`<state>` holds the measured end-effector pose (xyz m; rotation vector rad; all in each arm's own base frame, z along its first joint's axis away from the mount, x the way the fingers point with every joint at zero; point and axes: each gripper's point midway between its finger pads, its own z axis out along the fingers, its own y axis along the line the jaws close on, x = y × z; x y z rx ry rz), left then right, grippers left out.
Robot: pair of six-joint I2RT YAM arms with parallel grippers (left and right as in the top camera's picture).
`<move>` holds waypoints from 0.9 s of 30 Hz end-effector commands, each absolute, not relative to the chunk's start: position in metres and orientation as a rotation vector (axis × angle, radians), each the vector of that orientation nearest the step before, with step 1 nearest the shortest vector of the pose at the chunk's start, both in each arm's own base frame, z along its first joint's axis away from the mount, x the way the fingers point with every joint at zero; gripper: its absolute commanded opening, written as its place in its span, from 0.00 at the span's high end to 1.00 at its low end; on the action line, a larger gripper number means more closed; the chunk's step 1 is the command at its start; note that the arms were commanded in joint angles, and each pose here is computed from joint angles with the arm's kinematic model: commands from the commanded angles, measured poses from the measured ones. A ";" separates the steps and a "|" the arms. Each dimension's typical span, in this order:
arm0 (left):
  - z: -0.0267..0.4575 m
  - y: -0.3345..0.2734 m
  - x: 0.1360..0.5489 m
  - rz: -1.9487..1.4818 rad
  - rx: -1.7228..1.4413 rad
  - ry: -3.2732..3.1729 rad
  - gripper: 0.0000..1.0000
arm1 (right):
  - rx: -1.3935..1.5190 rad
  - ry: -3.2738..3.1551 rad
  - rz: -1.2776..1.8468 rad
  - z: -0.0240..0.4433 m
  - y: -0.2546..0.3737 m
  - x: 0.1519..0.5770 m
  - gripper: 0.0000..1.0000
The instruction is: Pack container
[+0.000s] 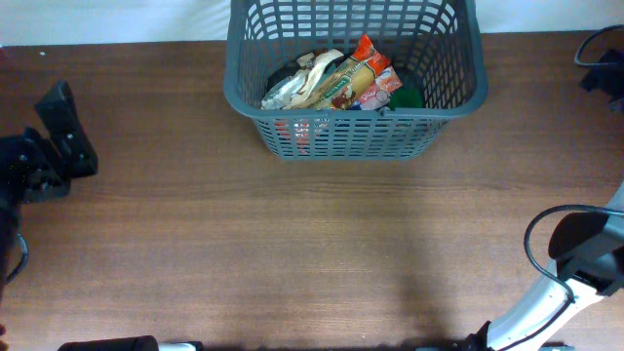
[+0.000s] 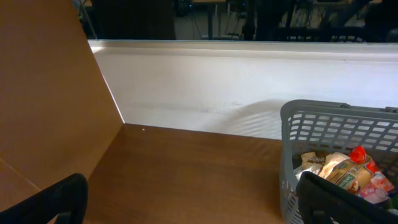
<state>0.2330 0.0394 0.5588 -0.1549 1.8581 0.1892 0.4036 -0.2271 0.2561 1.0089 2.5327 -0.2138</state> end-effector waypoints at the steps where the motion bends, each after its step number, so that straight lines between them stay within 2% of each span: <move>1: 0.558 0.039 0.234 0.189 -0.147 1.863 0.01 | 1.011 2.518 -0.208 0.261 -0.224 0.404 0.01; 11: 0.558 0.039 0.234 0.190 -0.146 1.863 0.01 | 1.008 2.513 -0.208 0.263 -0.223 0.403 0.01; 18: 0.558 0.039 0.234 0.190 -0.146 1.863 0.01 | 0.985 2.447 -0.211 0.294 -0.217 0.393 0.01; 23: 0.558 0.039 0.234 0.189 -0.147 1.863 0.01 | 0.934 2.401 -0.205 0.322 -0.198 0.380 0.01; 27: 0.558 0.039 0.234 0.189 -0.147 1.863 0.01 | 0.864 2.444 -0.181 0.325 -0.161 0.359 0.01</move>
